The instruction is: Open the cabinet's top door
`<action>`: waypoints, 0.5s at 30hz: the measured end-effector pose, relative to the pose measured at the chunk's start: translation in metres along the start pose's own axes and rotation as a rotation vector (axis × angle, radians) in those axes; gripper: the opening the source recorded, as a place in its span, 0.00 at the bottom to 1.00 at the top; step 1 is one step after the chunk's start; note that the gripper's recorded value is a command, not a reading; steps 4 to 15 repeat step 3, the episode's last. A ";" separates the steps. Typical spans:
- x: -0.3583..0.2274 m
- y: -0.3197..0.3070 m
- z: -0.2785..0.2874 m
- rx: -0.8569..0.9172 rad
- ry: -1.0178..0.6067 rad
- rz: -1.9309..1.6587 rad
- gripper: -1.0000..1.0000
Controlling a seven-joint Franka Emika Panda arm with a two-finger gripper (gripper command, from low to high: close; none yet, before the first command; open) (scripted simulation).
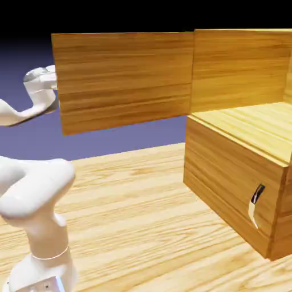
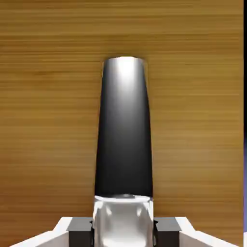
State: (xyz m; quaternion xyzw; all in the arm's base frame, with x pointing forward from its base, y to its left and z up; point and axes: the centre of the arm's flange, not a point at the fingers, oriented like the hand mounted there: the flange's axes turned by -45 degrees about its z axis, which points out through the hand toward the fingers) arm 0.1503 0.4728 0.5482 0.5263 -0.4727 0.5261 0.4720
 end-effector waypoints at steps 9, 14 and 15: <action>0.000 -0.005 -0.018 -0.035 0.000 0.000 0.00; 0.000 -0.005 -0.018 -0.035 0.000 0.000 0.00; 0.000 -0.005 -0.018 -0.035 0.000 0.000 0.00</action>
